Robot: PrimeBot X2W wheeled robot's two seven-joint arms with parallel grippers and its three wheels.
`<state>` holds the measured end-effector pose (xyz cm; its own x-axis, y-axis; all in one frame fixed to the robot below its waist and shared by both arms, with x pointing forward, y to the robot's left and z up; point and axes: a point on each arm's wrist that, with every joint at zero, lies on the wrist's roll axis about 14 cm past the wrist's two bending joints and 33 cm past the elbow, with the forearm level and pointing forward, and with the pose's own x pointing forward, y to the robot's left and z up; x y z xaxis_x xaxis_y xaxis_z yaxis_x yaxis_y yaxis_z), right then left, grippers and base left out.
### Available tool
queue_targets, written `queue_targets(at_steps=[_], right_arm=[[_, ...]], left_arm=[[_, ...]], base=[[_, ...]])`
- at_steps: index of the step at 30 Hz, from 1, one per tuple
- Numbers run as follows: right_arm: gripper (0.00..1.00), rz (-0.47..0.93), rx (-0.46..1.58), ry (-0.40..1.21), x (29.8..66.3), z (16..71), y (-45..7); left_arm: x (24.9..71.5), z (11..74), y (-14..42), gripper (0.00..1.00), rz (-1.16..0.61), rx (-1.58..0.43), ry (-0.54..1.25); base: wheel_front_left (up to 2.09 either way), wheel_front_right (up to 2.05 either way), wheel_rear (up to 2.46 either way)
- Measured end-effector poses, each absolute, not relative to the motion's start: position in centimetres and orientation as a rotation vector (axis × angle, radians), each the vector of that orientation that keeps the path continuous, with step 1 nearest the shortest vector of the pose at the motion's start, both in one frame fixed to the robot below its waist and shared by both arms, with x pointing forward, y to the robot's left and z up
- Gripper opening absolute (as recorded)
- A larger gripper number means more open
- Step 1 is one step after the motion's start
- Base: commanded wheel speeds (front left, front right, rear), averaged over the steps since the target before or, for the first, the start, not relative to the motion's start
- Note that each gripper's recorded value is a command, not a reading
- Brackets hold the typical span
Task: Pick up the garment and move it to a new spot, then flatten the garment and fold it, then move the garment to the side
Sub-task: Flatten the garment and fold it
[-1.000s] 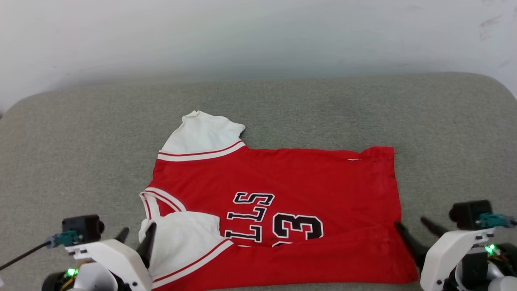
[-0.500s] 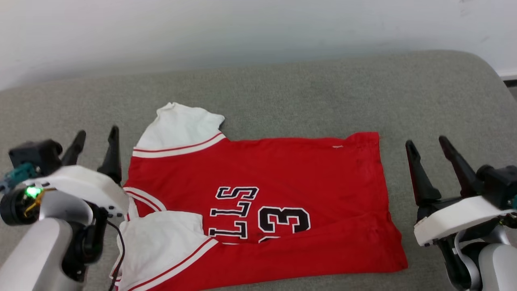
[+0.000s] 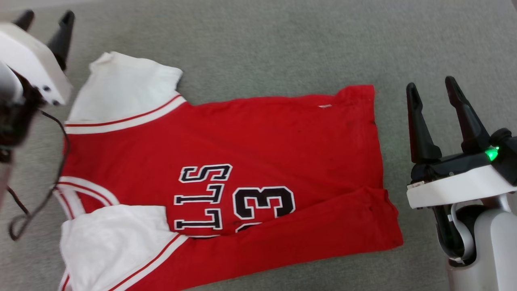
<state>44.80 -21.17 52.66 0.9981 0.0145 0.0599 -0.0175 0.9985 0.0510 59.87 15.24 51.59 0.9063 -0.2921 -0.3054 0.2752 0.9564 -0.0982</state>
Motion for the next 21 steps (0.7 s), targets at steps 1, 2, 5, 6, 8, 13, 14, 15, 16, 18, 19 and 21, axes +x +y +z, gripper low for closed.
queue_targets(at_steps=[1,2,5,6,8,13,14,15,16,18,19,21], right_arm=[[1.0,0.011,0.05,-0.059,44.9,52.5,-21.3],[1.0,0.005,0.049,-0.05,44.9,52.1,-21.5],[1.0,-0.011,0.046,-0.028,45.1,51.2,-21.9],[1.0,-0.016,0.047,-0.026,45.2,51.0,-22.1],[1.0,-0.027,0.045,-0.009,45.2,50.3,-22.4],[1.0,-0.047,0.045,0.029,45.6,48.3,-23.1],[1.0,-0.049,0.047,0.033,45.6,48.0,-23.1],[1.0,-0.052,0.047,0.037,45.7,47.7,-23.2],[1.0,-0.057,0.045,0.046,45.7,47.4,-23.4],[1.0,-0.07,0.046,0.057,45.5,46.9,-23.8],[1.0,-0.077,0.047,0.064,45.4,46.6,-24.1],[1.0,-0.09,0.048,0.076,45.2,46.2,-24.4]], left_arm=[[60.6,51.2,15.0,1.0,-0.305,-0.037,0.355],[61.2,50.7,14.8,1.0,-0.317,-0.019,0.393],[62.5,48.6,14.3,1.0,-0.351,0.032,0.533],[62.7,47.6,14.2,1.0,-0.359,0.052,0.585],[62.9,45.6,14.2,1.0,-0.365,0.08,0.687],[62.6,40.2,14.4,1.0,-0.377,0.103,0.898],[62.4,39.1,14.4,1.0,-0.378,0.102,0.939],[62.2,38.0,14.4,1.0,-0.38,0.097,0.973],[62.2,37.3,14.4,1.0,-0.38,0.089,0.996],[62.1,36.3,14.2,1.0,-0.385,0.067,1.04],[62.1,35.8,14.0,1.0,-0.387,0.058,1.057],[61.9,35.1,13.8,0.32,-0.388,0.036,1.097]], base=[[0.0,0.0,0.0],[0.0,0.0,0.0],[0.0,0.0,0.0],[0.0,0.0,0.0],[0.0,0.0,0.0],[0.0,0.0,0.0],[0.0,0.0,0.0],[0.0,0.0,0.0],[0.0,0.0,0.0],[0.0,0.0,0.0],[0.0,0.0,0.0],[0.0,0.0,0.0]])
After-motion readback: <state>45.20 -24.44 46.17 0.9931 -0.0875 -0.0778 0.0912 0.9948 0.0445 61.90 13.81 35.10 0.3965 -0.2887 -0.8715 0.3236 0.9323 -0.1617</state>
